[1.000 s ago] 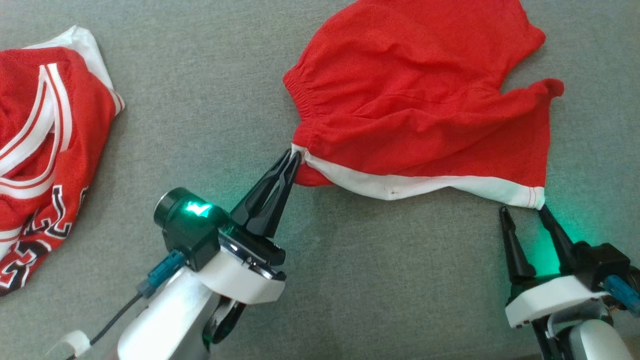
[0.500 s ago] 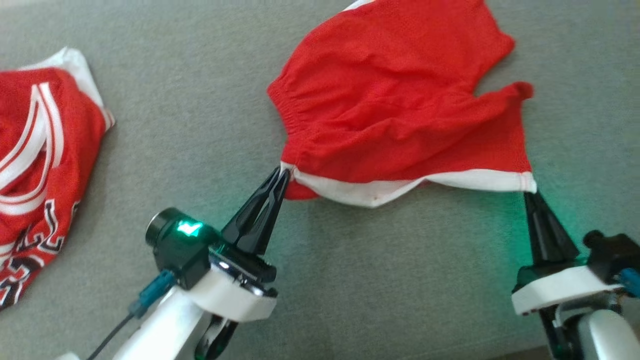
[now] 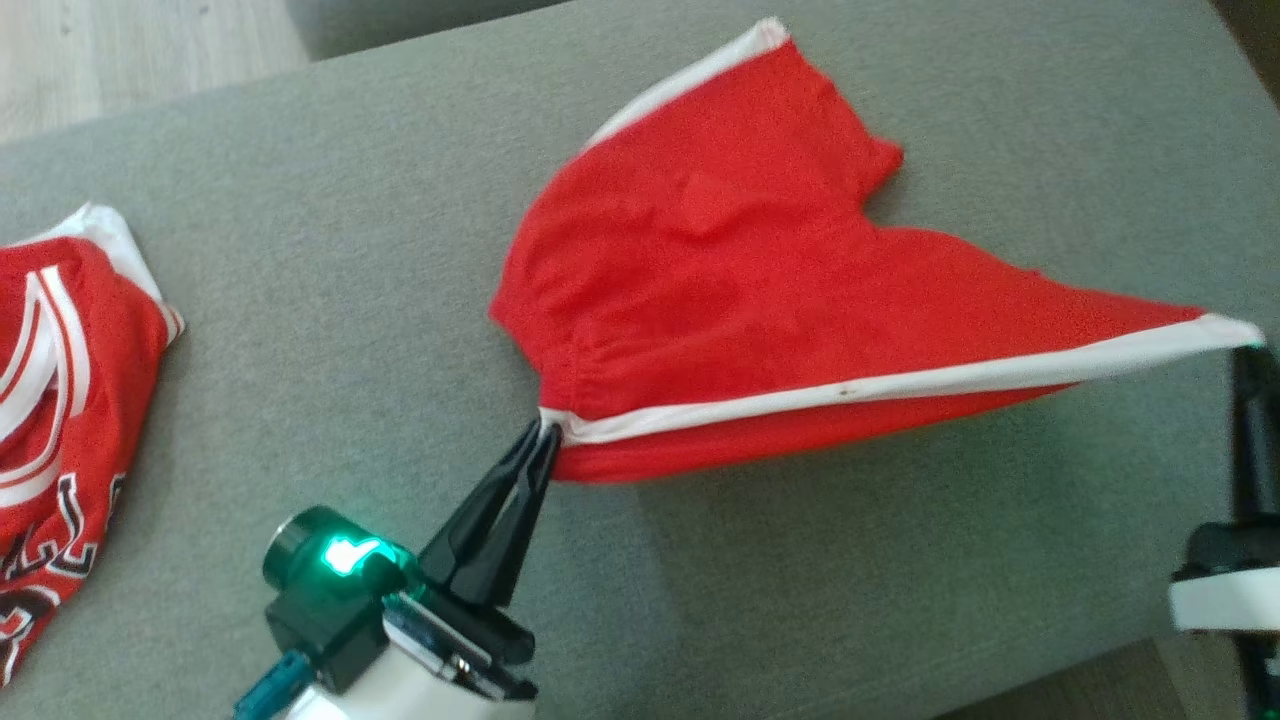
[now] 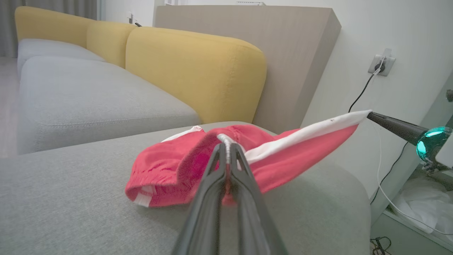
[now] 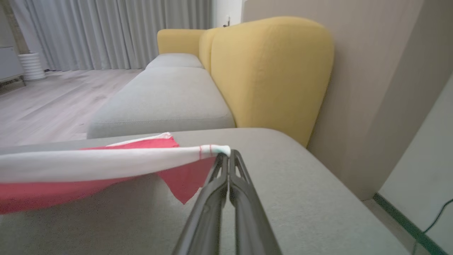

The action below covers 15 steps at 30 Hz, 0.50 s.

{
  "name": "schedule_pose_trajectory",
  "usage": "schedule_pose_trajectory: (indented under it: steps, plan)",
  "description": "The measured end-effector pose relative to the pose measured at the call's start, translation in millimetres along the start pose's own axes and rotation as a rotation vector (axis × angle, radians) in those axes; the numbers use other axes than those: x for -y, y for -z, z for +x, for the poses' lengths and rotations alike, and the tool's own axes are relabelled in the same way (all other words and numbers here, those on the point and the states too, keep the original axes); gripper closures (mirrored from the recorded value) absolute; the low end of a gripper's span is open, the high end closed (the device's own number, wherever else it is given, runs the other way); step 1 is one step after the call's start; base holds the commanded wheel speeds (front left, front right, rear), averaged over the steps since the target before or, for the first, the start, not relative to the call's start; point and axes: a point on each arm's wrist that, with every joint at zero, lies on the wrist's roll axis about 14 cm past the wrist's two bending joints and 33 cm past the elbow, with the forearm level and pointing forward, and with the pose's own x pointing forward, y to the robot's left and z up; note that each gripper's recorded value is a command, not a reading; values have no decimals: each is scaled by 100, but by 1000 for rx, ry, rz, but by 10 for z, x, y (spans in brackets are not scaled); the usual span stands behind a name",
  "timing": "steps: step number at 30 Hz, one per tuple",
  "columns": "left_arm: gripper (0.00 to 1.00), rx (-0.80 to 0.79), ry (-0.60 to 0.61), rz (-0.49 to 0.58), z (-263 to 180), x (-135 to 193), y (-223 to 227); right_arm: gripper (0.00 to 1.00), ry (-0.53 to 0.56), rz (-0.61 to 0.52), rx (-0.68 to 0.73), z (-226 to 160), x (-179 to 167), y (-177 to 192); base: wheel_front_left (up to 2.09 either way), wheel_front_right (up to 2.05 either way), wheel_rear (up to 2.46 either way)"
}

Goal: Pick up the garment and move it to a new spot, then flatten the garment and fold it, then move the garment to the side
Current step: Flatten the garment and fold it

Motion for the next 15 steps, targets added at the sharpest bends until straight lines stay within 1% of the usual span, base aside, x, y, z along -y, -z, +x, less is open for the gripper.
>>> schedule_pose_trajectory:
  steps: [3,5,8,14,15]
  plan:
    - [100,-13,28,-14,-26,113,-43,100,13,-30,31,-42,43,-209,0,0,0]
    - [100,-21,26,-32,-35,133,-58,100,3,-39,31,-14,9,-253,0,0,0]
    - [100,-57,13,-56,-67,120,-10,100,-21,-31,16,92,-70,-239,0,0,0]
    - [100,-89,-36,-155,-6,30,121,100,-87,8,-40,587,-267,-63,0,0,0]
    - [100,-89,-36,-155,-6,30,121,100,-87,8,-40,587,-267,-63,0,0,0]
